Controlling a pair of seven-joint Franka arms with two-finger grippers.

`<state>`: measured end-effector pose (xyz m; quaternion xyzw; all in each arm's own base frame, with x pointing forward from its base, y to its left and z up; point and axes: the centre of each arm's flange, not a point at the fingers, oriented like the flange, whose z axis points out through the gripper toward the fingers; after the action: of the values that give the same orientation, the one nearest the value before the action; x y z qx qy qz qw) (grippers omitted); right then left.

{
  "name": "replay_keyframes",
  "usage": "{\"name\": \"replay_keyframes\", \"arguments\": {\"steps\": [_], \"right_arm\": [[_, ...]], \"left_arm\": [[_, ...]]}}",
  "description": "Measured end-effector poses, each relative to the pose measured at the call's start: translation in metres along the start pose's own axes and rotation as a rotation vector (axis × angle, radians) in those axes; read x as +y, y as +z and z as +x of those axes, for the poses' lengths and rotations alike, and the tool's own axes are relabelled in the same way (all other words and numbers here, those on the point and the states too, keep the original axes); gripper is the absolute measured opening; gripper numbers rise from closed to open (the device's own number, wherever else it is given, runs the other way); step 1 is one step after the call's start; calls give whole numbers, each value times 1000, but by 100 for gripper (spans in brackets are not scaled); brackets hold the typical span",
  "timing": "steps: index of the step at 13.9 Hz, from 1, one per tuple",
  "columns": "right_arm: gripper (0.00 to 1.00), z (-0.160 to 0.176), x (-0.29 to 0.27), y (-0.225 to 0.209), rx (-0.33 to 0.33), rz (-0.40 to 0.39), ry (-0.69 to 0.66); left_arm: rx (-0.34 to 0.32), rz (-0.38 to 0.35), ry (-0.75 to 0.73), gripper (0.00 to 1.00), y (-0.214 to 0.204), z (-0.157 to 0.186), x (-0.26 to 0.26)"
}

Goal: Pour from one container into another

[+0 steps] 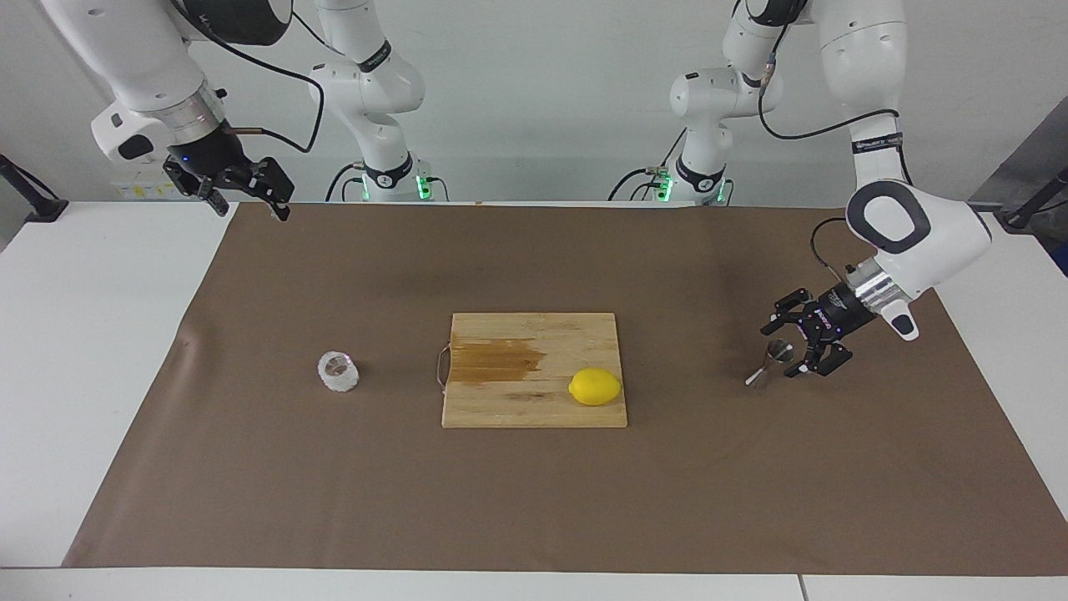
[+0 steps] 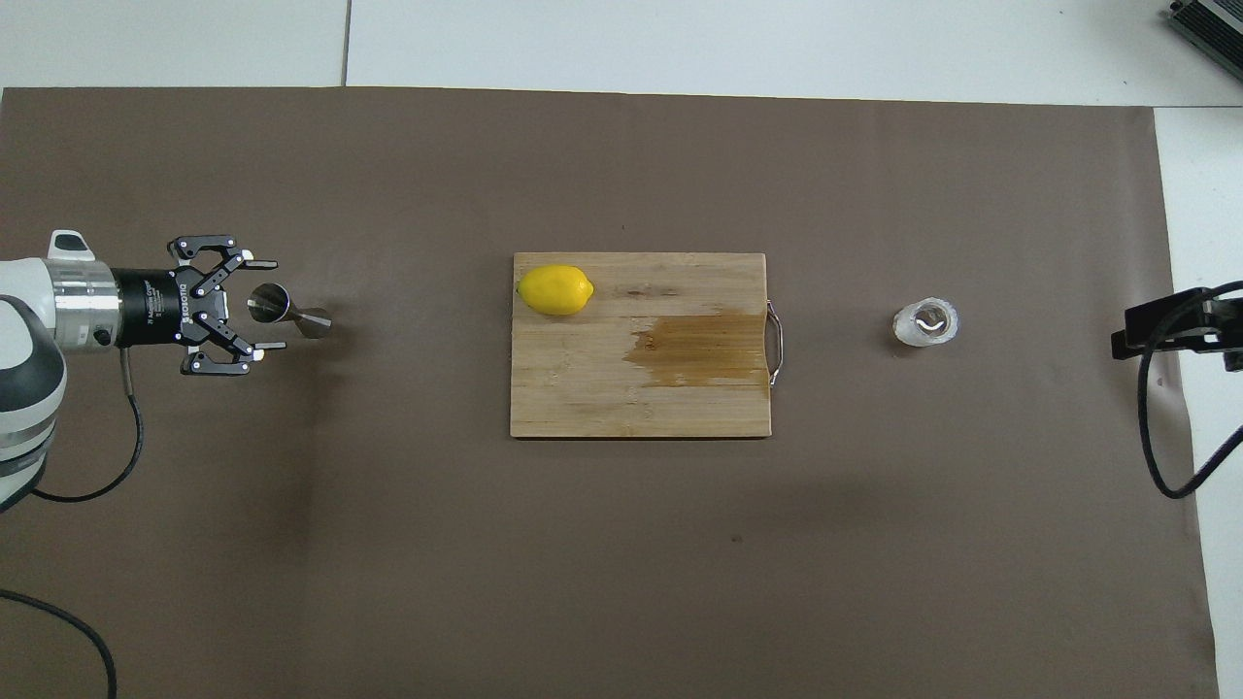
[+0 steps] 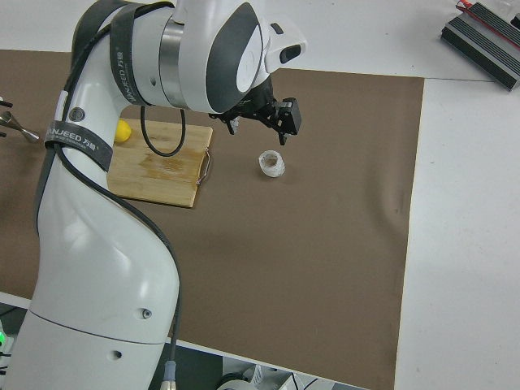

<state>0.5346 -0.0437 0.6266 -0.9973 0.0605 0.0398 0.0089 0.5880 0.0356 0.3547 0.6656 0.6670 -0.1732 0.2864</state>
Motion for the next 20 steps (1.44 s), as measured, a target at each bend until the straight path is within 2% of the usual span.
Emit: {"name": "replay_keyframes", "arguments": {"steps": [5,11,20], "right_arm": [[100,0,0,0,0,0,0],[100,0,0,0,0,0,0],[100,0,0,0,0,0,0]], "left_arm": [[20,-28,-4,100,-3,3,3],[14,-40,-10,100,-3,1,4],[18,-49,-6,90,-1,-2,5]]}}
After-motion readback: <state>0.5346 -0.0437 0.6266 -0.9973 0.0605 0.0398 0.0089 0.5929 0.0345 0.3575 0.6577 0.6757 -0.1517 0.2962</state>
